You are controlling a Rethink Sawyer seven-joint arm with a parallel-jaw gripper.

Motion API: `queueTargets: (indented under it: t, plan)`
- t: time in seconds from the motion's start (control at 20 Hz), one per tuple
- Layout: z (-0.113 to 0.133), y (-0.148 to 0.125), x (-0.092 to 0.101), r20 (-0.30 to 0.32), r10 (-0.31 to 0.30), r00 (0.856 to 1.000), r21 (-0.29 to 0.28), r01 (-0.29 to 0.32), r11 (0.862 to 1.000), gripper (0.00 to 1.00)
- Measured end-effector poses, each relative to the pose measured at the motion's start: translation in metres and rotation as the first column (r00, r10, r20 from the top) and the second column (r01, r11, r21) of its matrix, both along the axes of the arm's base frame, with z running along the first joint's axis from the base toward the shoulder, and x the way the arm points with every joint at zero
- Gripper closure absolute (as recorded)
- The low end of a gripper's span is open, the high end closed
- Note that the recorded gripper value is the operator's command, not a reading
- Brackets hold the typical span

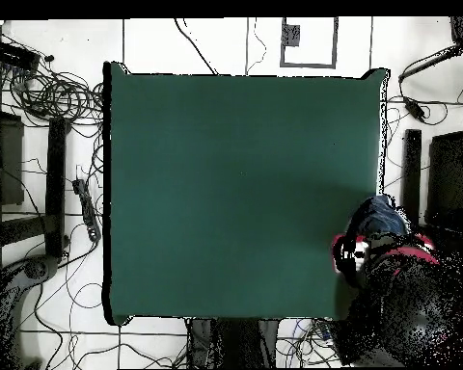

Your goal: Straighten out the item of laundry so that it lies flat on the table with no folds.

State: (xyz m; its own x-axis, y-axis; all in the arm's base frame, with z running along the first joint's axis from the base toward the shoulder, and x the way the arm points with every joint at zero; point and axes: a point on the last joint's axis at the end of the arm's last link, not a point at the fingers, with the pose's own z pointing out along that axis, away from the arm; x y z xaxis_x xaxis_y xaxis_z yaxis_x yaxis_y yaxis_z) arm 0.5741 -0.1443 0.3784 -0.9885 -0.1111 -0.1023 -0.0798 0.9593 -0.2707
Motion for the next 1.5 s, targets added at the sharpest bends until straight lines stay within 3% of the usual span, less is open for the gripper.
queueTargets:
  t: [0.35, 0.8, 1.15, 1.5]
  plan:
    - [0.003, 0.055, 0.01, 0.019, 0.038, 0.999, 0.024, -0.038, 0.999, 1.0]
    - [-0.006, 0.115, 0.005, 0.039, -0.087, 0.995, 0.042, 0.085, 0.996, 1.0]
    - [-0.026, 0.165, -0.008, 0.037, -0.148, 0.988, -0.012, 0.148, 0.989, 1.0]
    - [-0.022, 0.184, -0.009, 0.054, -0.163, 0.985, -0.082, 0.167, 0.983, 1.0]
